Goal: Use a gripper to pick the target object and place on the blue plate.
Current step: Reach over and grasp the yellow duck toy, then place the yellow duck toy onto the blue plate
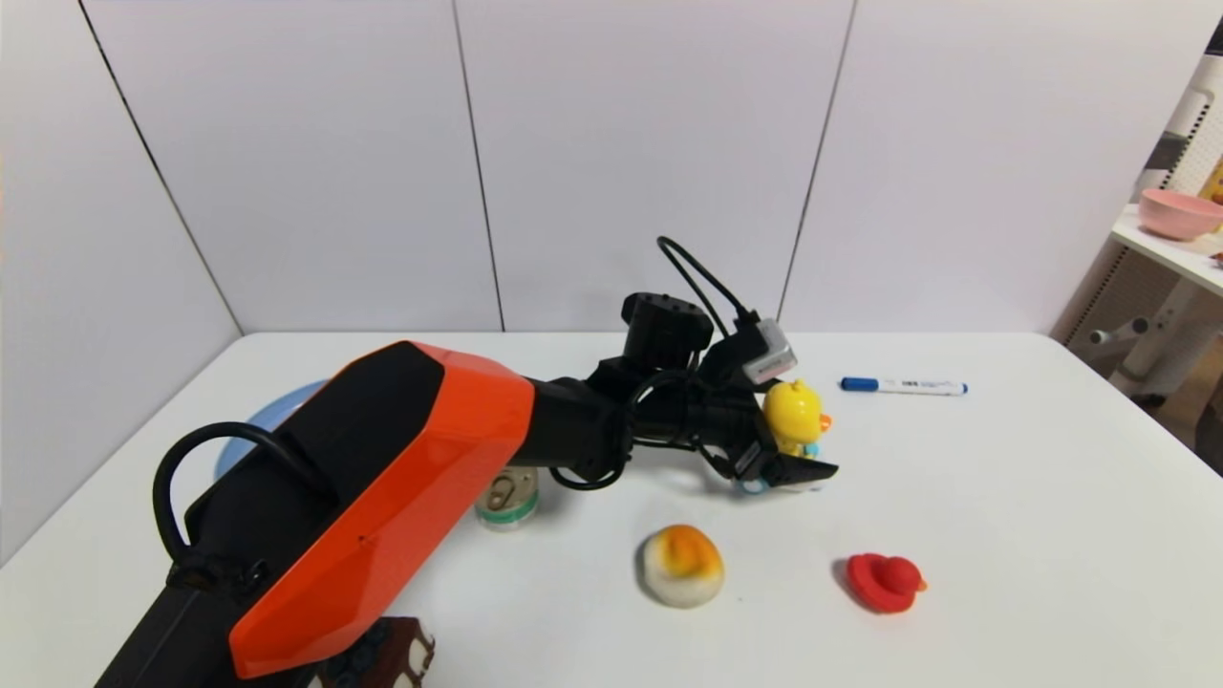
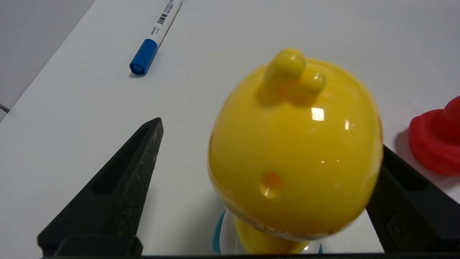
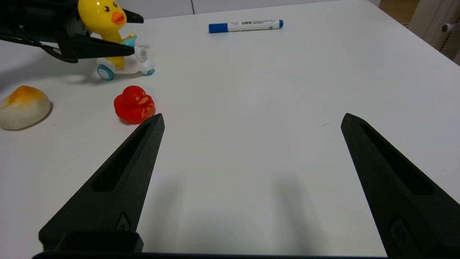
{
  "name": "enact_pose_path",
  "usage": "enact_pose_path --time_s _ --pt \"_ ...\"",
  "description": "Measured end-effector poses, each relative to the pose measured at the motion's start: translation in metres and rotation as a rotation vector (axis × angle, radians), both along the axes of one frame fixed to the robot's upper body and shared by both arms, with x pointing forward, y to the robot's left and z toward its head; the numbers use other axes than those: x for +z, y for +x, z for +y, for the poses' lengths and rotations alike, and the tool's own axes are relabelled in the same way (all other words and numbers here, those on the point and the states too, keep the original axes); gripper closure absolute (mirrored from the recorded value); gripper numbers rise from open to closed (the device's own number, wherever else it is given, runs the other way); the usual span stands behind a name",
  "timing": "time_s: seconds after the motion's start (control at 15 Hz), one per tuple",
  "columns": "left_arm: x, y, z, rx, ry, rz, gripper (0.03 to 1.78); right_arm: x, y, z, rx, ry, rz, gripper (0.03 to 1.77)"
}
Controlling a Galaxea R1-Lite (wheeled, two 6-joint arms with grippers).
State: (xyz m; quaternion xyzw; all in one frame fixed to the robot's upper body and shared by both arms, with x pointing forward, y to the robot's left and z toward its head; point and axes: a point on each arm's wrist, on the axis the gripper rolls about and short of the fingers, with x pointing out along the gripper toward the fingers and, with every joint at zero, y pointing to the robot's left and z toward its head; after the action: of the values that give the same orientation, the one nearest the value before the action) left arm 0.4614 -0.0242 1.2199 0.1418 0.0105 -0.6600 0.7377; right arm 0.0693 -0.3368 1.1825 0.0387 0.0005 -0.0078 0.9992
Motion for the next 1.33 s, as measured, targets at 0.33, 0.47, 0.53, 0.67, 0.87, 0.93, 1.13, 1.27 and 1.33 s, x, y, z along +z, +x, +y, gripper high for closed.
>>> enact_pose_path --time_s 0.33,0.47,0.53,0.67,0.87,0.93,1.13,1.27,1.33 --pt "0.0 0.002 -0.001 0.001 -0.004 -0.003 0.8 0.0 0.0 0.0 0.0 0.0 0.0 0.1" --pt "0.001 0.002 -0.001 0.001 -0.007 -0.006 1.0 0.0 0.0 0.0 0.0 0.0 0.0 0.1" --pt "0.001 0.002 -0.001 0.001 -0.008 -0.007 1.1 0.0 0.0 0.0 0.0 0.0 0.0 0.1" --pt "0.002 0.002 -0.001 0.0 -0.008 -0.007 1.42 0.0 0.0 0.0 0.0 0.0 0.0 0.1" --pt "0.003 0.001 -0.001 0.0 -0.01 -0.008 1.42 0.0 0.0 0.0 0.0 0.0 -0.001 0.1" --pt "0.004 0.001 -0.001 0.0 -0.011 -0.006 1.42 0.0 0.0 0.0 0.0 0.0 0.0 0.1" --pt "0.009 0.0 -0.001 0.0 -0.018 -0.011 1.42 0.0 0.0 0.0 0.0 0.0 0.0 0.1" --pt "0.014 -0.002 0.0 0.0 -0.023 -0.017 1.42 0.0 0.0 0.0 0.0 0.0 -0.001 0.1" --pt "0.018 -0.003 0.001 0.0 -0.028 -0.021 1.42 0.0 0.0 0.0 0.0 0.0 0.0 0.1"
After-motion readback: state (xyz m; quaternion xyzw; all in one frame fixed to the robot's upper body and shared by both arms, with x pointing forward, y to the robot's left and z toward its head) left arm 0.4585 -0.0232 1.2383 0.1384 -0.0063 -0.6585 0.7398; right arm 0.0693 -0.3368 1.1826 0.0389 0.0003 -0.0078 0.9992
